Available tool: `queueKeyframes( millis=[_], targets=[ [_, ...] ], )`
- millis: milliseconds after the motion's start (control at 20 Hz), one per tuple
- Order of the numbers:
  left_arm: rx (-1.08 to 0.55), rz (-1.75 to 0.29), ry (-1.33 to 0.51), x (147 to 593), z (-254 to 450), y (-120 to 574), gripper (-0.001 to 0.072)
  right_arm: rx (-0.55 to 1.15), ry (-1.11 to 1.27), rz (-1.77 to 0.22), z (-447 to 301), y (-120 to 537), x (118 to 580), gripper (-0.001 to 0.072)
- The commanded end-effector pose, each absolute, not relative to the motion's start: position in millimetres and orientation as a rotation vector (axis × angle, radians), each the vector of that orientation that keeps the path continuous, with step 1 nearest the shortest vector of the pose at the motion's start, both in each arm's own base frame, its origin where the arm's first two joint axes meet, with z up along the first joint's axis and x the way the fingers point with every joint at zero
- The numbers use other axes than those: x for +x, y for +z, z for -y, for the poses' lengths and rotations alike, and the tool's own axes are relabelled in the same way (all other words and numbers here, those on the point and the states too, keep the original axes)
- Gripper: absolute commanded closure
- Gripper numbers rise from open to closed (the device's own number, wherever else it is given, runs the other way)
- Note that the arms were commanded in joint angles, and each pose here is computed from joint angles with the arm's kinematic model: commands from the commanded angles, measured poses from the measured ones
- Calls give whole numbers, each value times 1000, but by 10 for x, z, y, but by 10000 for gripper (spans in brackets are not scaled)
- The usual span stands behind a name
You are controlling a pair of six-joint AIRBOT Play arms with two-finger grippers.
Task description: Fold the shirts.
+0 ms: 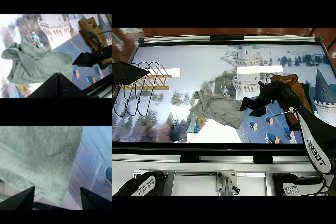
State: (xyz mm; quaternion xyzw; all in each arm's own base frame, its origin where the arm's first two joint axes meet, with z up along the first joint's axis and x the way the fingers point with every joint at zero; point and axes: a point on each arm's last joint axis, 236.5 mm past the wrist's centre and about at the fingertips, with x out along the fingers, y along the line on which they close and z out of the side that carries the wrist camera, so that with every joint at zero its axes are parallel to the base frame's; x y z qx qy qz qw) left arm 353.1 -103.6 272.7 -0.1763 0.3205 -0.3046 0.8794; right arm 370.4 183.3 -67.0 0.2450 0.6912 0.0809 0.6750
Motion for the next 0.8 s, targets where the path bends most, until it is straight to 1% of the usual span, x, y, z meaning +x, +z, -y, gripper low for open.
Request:
queueKeyframes(
  millis=[0,250,300,350,400,450,500,600,650,750],
  targets=[
    [-367,-666,-635,3533,1034,2730,675,618,172,-1563,-1866,-908,3643,47],
    [-389,-656,-620,3568,1020,2754,676,741,276,-1525,-2162,-930,3786,48],
    [-391,-648,-617,3583,1015,2768,676,767,312,-1533,-2240,-922,3773,96],
    [-392,-644,-616,3589,1014,2775,675,788,357,-1541,-2319,-893,3750,205],
    [-391,-646,-617,3586,1015,2772,674,786,387,-1533,-2349,-863,3751,406],
    [-391,-645,-617,3585,1015,2774,675,784,396,-1523,-2350,-825,3770,634],
    [-391,-645,-617,3584,1015,2775,674,782,417,-1512,-2344,-739,3807,643],
    [-391,-645,-617,3584,1016,2776,675,740,515,-1457,-2320,-356,3941,643],
    [-391,-645,-617,3585,1015,2774,675,728,555,-1406,-2291,-69,4052,643],
    [-391,-645,-617,3586,1014,2774,675,707,610,-1241,-2183,696,4332,643]
  ],
)
